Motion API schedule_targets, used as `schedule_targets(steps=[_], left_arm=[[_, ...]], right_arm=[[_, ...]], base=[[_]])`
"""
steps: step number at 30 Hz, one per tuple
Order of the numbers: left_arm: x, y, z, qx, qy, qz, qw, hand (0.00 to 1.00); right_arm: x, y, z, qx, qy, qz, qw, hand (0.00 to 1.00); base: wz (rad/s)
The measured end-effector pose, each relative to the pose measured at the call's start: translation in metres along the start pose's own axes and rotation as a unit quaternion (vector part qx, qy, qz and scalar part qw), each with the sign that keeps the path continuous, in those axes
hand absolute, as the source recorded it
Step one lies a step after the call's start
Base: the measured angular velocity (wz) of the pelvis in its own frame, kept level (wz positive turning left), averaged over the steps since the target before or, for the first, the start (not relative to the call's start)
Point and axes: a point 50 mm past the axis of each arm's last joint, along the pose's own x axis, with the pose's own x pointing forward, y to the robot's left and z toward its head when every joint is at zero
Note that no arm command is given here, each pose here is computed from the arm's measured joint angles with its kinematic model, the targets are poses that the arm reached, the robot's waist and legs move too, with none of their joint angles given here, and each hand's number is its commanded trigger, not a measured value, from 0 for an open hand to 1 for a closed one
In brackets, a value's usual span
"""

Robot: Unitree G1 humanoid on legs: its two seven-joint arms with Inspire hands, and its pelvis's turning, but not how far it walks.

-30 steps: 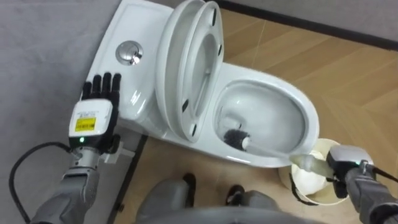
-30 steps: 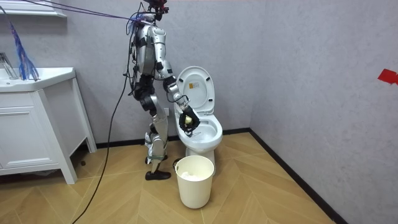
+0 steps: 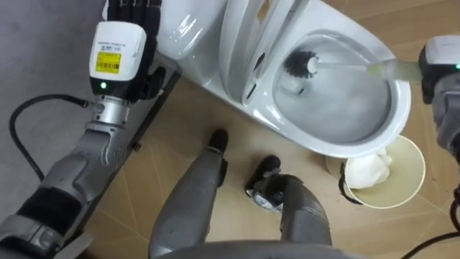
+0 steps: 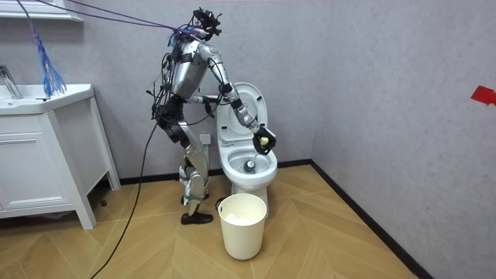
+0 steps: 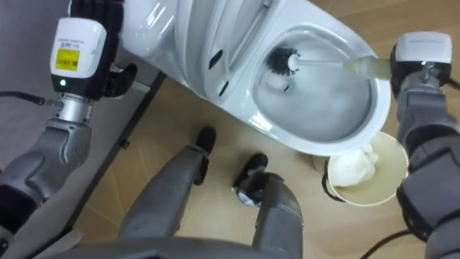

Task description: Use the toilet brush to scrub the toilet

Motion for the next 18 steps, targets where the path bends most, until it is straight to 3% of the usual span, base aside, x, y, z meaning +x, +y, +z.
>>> schedule_targets(steps=[8,18], left_arm=[[-0.001,0.000,-0.003,0.015,0.011,-0.011,1.000,0.00],[-0.013,-0.015,-0.003,0.009,0.019,-0.068,0.997,0.00]], right_arm=[[-0.002,0.004,-0.003,-0.003,0.006,0.008,1.000,1.00],[-0.029,0.055,0.017,-0.118,-0.046,0.071,0.989,1.00]], base=[[-0.03],[0.06]])
